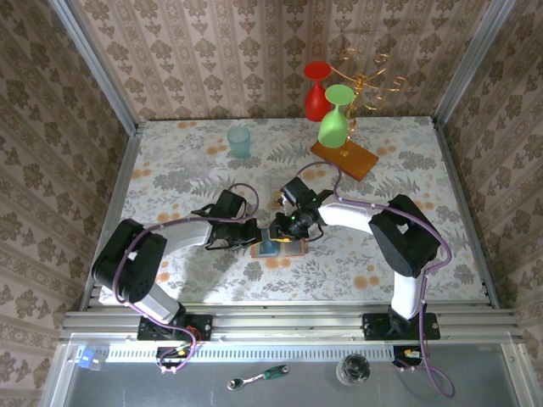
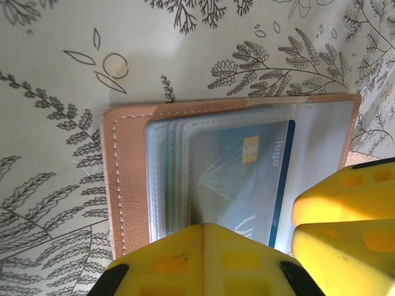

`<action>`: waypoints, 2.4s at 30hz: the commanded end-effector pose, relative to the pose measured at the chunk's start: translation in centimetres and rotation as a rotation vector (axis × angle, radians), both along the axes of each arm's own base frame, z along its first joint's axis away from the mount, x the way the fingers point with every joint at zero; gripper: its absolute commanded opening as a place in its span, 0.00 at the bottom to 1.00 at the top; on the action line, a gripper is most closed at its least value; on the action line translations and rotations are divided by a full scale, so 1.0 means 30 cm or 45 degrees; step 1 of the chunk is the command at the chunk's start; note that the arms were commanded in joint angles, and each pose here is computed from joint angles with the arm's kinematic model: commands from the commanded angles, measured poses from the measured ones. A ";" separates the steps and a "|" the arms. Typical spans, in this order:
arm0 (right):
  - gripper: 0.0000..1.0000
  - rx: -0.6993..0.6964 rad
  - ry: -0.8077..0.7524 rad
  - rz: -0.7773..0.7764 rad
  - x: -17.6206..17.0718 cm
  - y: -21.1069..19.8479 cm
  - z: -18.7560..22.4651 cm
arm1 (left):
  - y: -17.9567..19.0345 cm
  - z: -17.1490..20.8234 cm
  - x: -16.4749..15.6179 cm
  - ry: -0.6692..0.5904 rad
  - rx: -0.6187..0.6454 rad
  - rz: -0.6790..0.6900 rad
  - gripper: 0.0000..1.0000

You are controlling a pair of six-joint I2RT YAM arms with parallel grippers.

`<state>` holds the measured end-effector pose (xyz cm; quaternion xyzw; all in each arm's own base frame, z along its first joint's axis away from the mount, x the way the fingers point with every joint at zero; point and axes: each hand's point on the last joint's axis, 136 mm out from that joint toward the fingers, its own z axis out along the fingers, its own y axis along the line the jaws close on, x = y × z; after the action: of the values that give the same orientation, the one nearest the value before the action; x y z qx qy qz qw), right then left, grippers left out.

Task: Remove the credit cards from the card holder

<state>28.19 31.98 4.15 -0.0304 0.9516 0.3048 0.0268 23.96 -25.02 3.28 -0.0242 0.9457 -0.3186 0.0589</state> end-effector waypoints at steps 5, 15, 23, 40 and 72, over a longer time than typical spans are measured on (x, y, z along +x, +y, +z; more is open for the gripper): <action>0.26 0.033 0.015 -0.006 0.020 0.024 0.000 | 0.025 -0.029 -0.012 0.013 0.042 -0.009 0.07; 0.22 -0.015 0.027 -0.008 0.016 0.006 -0.032 | 0.020 -0.023 -0.007 0.011 0.039 -0.013 0.07; 0.25 -0.093 0.004 -0.011 0.014 -0.032 -0.033 | 0.020 -0.008 -0.004 0.003 0.037 -0.015 0.08; 0.25 -0.038 -0.074 -0.012 0.032 -0.023 0.074 | 0.013 0.028 0.012 -0.022 0.023 -0.013 0.09; 0.25 0.003 0.001 -0.017 0.062 0.021 -0.016 | 0.043 -0.030 0.006 0.017 0.077 0.000 0.06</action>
<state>29.51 32.07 3.63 -0.0240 0.9546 0.2952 0.0305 24.22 -24.30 3.13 -0.0270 0.9512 -0.3021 0.0574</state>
